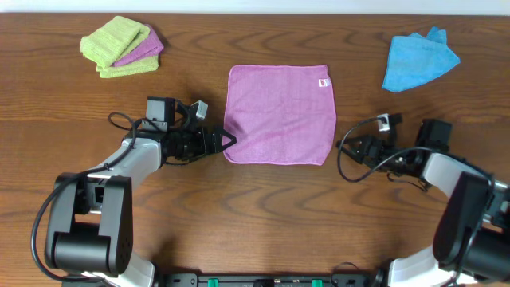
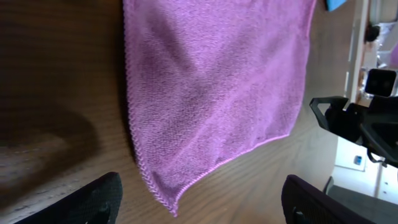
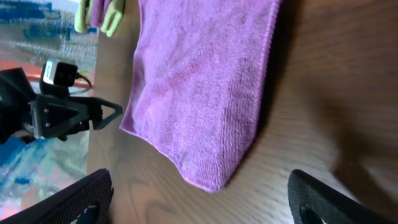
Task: Fold the cloth
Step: 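Grasp the purple towel's lower-left and lower-right corners with both grippers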
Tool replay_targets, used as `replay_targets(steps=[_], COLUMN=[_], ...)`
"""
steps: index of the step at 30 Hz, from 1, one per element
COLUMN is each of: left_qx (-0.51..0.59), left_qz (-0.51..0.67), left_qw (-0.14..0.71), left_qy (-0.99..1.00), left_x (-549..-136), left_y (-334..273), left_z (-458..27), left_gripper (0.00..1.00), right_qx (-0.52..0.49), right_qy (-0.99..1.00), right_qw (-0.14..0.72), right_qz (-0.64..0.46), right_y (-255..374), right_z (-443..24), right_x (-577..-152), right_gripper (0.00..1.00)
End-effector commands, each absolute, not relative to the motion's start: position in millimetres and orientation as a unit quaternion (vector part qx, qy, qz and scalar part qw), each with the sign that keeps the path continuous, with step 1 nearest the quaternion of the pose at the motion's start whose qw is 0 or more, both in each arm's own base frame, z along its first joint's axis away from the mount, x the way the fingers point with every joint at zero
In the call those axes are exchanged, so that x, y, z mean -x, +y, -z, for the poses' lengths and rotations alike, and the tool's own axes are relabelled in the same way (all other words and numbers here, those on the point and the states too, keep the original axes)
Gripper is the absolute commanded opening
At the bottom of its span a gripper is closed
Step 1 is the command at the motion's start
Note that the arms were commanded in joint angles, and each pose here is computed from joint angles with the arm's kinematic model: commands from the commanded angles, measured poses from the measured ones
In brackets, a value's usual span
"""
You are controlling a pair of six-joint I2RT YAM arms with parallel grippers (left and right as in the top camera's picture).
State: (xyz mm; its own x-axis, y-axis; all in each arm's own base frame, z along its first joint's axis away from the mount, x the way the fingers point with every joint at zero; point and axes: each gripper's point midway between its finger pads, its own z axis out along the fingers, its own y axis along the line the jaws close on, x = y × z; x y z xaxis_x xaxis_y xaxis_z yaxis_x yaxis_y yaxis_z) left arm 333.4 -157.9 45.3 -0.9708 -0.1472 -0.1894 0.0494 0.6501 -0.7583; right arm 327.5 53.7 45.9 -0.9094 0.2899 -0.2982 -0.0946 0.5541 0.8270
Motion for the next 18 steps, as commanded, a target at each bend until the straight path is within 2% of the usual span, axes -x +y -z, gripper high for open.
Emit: replay_targets(steps=[1, 18], left_qx=[0.032, 0.025], left_qz=[0.405, 0.385], left_qw=[0.114, 0.132], left_qy=[0.907, 0.913], left_x=[-334, -340], left_y=[-156, -157], left_z=[-38, -35], left_gripper=[0.83, 0.84], right_qx=[-0.063, -0.082], right_qy=[0.853, 0.871], right_qw=[0.185, 0.183], right_qz=[-0.484, -0.448], right_y=[66, 72], right_z=[-42, -14], right_x=[-327, -345], right_gripper=[0.90, 0.92])
